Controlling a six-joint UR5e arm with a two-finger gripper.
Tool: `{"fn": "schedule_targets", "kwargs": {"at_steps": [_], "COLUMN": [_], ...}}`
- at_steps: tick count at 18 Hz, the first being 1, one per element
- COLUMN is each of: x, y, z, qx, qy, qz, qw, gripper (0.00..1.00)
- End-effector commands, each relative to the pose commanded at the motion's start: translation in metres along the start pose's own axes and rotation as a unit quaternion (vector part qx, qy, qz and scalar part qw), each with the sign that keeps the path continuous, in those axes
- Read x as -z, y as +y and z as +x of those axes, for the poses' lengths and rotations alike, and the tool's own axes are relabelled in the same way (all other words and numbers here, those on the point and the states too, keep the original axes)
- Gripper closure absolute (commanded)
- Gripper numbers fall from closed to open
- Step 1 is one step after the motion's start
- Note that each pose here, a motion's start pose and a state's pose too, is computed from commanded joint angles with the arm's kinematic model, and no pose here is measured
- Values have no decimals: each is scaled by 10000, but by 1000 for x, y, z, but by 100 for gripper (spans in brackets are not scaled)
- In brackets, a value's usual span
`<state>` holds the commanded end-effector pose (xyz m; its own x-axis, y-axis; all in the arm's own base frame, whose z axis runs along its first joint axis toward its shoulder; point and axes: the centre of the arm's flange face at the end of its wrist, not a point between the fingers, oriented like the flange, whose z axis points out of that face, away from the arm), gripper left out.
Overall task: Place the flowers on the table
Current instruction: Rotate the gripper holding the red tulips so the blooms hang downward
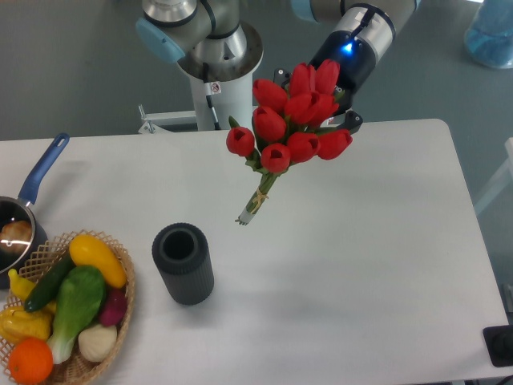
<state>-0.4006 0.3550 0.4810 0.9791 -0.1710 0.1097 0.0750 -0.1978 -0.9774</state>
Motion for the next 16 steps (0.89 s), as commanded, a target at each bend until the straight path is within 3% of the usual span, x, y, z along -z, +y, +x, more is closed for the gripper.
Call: {"fn": "schedule_targets", "kwargs": {"at_steps": [7, 12, 16], "x": [1, -1, 4], "y": [-4, -7, -14], "z": [0, -4, -8], "qx": [46, -69, -248], "qy": [-77, -436, -841], "qz": [-109, -669, -1190], "qw": [9999, 9968, 9890], "gripper": [66, 66, 66]}}
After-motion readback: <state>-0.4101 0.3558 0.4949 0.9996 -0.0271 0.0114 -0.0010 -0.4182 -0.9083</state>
